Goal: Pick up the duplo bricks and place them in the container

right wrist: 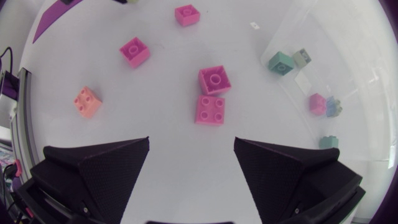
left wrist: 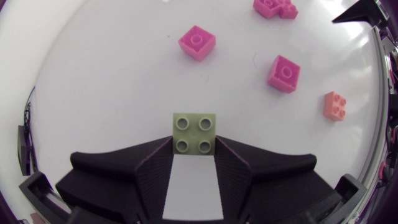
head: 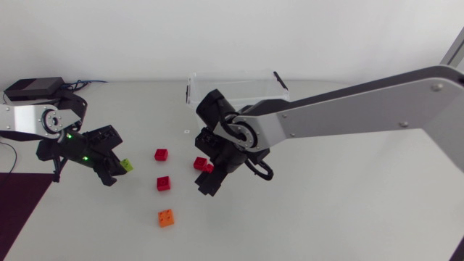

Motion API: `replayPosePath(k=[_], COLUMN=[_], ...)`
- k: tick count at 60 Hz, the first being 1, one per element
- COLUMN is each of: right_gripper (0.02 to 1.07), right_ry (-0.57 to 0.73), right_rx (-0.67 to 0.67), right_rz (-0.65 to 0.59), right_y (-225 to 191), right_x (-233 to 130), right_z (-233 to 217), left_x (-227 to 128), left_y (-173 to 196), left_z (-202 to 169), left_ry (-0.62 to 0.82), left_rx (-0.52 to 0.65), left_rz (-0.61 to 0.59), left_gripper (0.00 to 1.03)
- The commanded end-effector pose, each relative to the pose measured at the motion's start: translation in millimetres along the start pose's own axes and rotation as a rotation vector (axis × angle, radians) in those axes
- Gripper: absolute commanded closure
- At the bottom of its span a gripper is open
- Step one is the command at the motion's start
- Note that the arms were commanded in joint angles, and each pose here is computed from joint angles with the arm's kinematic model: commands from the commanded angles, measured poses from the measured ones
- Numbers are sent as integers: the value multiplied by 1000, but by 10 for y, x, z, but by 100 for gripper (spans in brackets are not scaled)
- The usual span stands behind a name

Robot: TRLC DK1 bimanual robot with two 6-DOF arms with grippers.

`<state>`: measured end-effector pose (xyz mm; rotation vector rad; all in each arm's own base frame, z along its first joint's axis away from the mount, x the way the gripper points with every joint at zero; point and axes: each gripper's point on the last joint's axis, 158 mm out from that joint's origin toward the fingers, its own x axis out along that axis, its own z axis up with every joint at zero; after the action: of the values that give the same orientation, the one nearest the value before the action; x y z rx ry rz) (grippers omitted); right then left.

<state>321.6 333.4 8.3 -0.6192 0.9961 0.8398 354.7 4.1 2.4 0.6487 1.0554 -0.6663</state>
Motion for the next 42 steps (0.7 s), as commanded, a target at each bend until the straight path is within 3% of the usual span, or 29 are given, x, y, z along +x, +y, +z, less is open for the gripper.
replayPosePath(k=[1, 30, 42], right_gripper=[9, 14, 22], right_ry=[6, 142, 176], right_rx=[-14, 34, 37], right_rz=[8, 68, 97], right_y=[1, -229, -214], right_x=[101, 444, 569], right_z=[61, 67, 48], left_x=[-249, -1356, -1564], left_y=[71, 43, 56], left_z=[147, 1307, 1779], left_ry=[-59, -460, -581], left_rx=[4, -67, -83], left_rz=[39, 65, 73], left_gripper=[82, 82, 82])
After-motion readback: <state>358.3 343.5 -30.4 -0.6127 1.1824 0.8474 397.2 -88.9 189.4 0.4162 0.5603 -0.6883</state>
